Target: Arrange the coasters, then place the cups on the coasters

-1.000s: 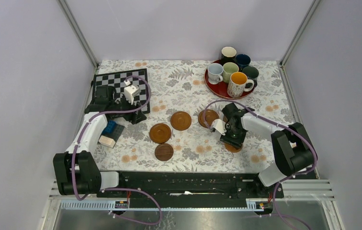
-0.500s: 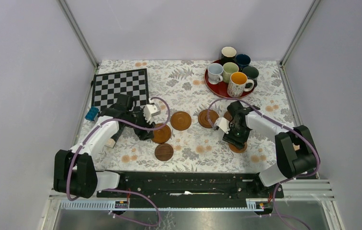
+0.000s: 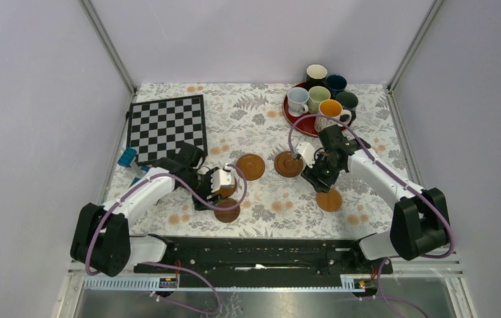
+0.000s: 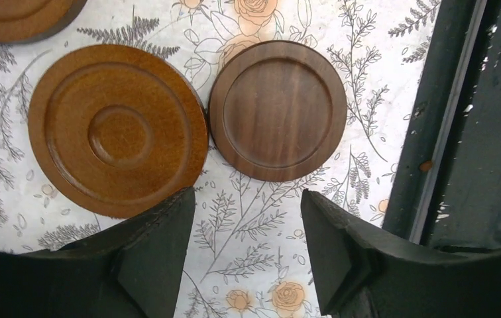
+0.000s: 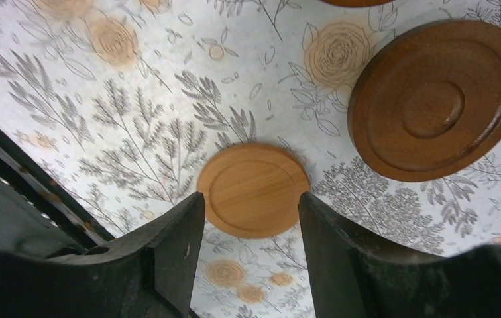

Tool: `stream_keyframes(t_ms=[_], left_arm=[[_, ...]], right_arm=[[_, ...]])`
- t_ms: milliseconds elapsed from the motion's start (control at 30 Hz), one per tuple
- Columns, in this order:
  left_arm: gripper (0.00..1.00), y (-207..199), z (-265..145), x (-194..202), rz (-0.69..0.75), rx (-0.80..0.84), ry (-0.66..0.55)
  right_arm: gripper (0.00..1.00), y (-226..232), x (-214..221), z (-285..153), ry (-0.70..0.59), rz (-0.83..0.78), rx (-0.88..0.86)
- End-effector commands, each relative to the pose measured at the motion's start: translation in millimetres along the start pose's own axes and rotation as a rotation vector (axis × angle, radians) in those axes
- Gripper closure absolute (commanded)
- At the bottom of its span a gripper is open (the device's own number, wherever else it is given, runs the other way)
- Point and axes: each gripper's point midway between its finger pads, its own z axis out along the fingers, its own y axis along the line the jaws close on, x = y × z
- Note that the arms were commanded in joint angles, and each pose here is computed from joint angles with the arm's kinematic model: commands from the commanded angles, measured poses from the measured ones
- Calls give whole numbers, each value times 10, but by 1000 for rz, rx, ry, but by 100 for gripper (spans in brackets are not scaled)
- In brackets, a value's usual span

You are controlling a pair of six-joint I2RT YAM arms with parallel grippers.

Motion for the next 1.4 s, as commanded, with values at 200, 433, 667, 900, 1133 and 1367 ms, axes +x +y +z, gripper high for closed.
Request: stream_keyframes(t_ms=[200, 433, 667, 900, 1133, 1367], left_arm=[[35, 15, 256, -13, 286, 7, 123], [36, -80, 142, 229, 321, 26, 272], [35, -166, 159, 468, 274, 40, 346], [36, -239, 341, 410, 199, 40, 344], [39, -285, 606, 314, 110, 27, 368], [40, -302, 899, -58, 74, 0, 330]], right_arm=[[33, 4, -537, -243, -276, 233, -90], [32, -174, -614, -433, -374, 327, -84], [32, -297, -583, -553, -421, 362, -60], [31, -397, -536, -643, -440, 387, -45], [31, -457, -493, -694, -457, 418, -42], [31, -498, -420, -725, -454, 427, -22]])
